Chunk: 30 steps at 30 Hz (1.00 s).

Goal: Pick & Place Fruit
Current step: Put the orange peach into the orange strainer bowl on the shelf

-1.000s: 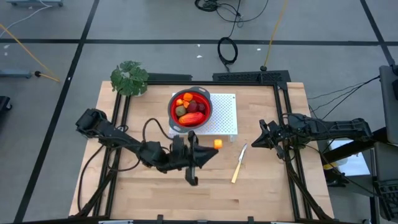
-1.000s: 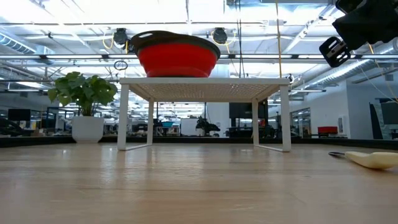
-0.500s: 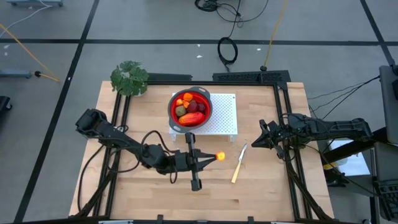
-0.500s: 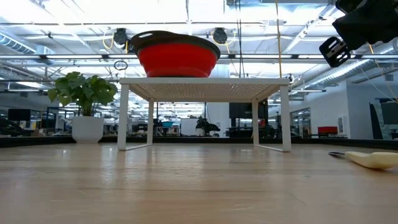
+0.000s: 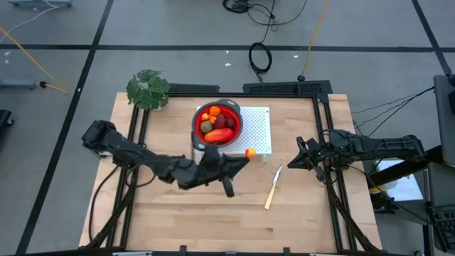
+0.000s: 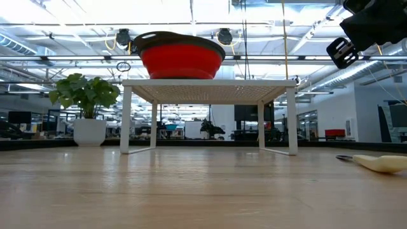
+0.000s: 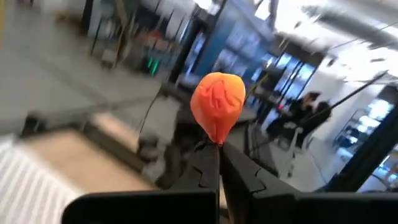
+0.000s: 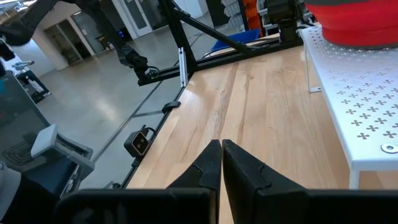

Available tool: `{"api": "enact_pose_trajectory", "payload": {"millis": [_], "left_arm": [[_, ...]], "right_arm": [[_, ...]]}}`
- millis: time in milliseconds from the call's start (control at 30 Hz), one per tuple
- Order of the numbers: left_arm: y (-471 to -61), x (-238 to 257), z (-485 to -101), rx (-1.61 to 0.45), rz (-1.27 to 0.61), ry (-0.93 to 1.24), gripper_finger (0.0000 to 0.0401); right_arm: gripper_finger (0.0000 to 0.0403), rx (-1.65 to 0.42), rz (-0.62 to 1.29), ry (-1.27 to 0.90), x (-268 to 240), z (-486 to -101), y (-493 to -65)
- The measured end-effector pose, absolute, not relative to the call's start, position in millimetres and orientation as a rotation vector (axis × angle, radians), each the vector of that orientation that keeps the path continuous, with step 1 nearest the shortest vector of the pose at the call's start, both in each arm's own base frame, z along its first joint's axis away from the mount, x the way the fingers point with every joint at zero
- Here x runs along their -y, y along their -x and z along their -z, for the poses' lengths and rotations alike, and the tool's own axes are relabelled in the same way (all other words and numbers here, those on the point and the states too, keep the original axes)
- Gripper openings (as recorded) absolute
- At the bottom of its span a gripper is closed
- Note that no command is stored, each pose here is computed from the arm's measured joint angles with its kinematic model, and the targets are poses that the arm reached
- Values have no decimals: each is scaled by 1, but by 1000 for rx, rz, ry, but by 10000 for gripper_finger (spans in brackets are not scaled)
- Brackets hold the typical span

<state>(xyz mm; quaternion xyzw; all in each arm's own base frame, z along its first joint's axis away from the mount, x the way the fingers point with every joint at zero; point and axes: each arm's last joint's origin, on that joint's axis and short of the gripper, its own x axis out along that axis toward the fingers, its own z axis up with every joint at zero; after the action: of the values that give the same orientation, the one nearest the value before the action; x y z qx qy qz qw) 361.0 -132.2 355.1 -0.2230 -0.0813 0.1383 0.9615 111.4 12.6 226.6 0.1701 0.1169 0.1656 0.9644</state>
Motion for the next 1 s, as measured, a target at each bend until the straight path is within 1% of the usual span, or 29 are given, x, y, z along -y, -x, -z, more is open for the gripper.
{"api": "enact_pose_trajectory", "payload": {"millis": [67,133,233,500,800,1000], "left_arm": [[-361,123,-356,100,-316,515,0],[-359,112,-358,32,-361,533,0],[-358,97,-365,-59,-414,517,0],[-349,51,-380,-377,-522,409,0],[-333,-5,-373,-679,-615,317,0],[-309,-33,-367,-856,-719,360,0]], "right_arm": [[8,-237,-335,-346,-13,-227,-111],[8,-238,-334,-350,-13,-227,-111],[8,-241,-334,-351,-13,-226,-111],[8,-253,-331,-354,-13,-225,-111],[8,-255,-331,-354,-13,-225,-111],[8,-256,-331,-354,-13,-225,-111]]}}
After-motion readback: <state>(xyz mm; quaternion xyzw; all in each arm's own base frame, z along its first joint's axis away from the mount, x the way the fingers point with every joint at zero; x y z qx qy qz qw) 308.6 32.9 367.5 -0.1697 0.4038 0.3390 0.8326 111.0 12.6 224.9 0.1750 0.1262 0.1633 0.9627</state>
